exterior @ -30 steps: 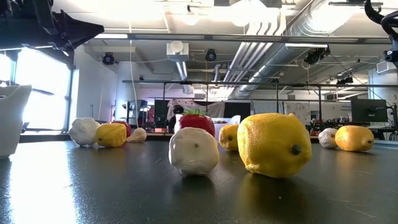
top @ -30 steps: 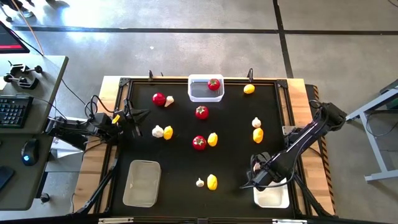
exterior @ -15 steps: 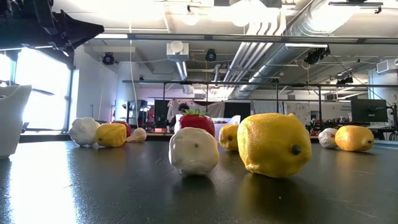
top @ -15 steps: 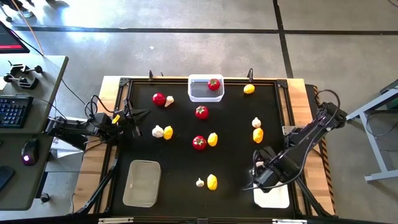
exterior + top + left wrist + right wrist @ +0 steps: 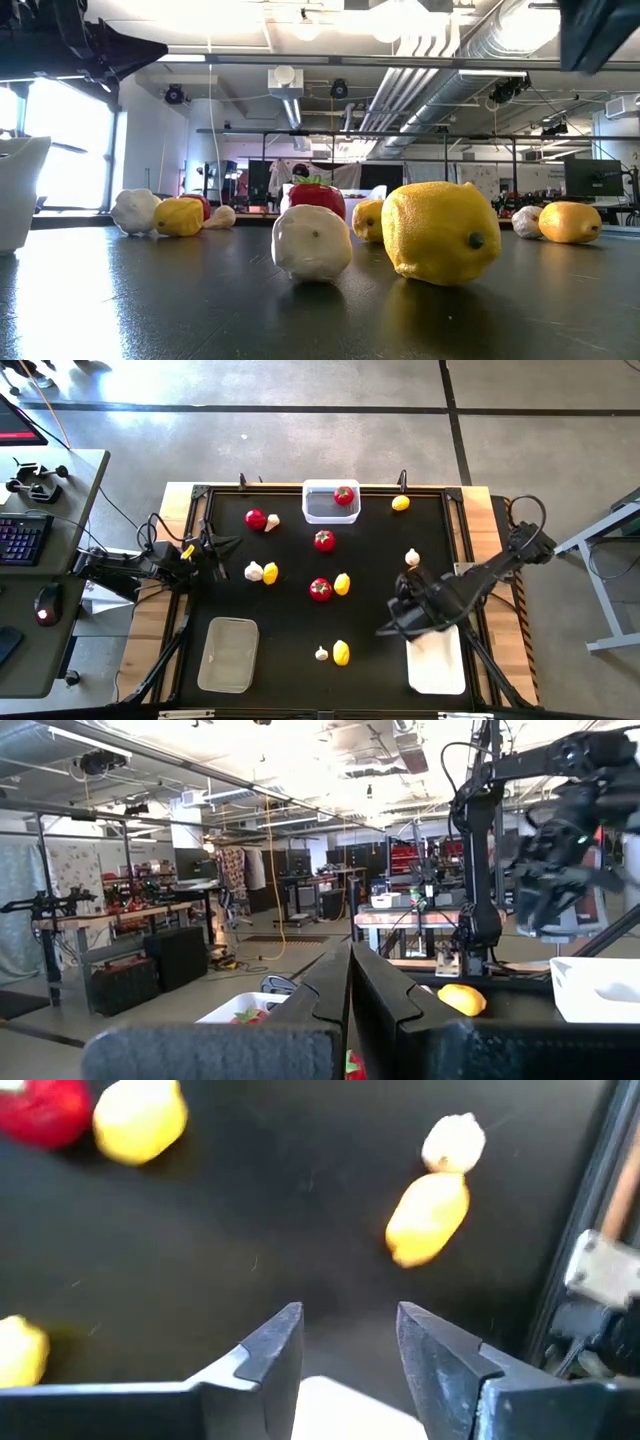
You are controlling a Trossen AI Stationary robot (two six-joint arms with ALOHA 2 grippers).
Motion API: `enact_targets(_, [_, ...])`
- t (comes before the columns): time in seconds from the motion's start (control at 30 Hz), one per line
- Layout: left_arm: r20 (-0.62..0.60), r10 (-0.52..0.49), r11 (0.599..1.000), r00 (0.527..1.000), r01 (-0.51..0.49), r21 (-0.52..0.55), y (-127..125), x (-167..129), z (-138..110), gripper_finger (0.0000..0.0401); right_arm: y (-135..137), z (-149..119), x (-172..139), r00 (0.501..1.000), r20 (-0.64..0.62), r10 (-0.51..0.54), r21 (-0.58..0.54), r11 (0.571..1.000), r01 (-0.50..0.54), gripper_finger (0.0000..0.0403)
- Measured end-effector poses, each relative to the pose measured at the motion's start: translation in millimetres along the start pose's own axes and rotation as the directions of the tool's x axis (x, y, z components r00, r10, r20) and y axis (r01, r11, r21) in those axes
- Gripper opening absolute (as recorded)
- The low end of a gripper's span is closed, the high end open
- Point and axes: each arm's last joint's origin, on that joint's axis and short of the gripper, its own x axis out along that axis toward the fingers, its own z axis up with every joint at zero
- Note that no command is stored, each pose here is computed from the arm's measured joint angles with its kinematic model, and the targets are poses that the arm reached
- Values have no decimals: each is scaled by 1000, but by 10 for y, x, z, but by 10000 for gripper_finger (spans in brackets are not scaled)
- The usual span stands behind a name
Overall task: Sort produce into baskets
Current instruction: Put the yellow lemon into the gray bin
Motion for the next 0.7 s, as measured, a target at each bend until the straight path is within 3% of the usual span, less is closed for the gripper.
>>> enact_targets(0.13, [-13,-4,1000,1000,4,-3,-4,0,-14,0,-12,173,256,996,-27,-90,47,995,91,126])
enact_targets(0.3, [-18,-6,1000,1000,6,0,-5,0,-20,0,-75,279,631,979,-91,-181,1,983,182,108])
enact_targets(0.47, [-24,-9,1000,1000,9,1,-7,0,-26,0,-175,290,825,985,-120,-121,-8,993,121,76])
enact_targets(0.63, [-27,-10,1000,1000,10,2,-7,0,-29,0,-416,246,910,995,-96,-28,80,996,36,13])
enact_targets(0.7, [-28,-10,1000,1000,10,2,-8,0,-30,0,-534,211,951,995,-95,-17,141,990,30,6])
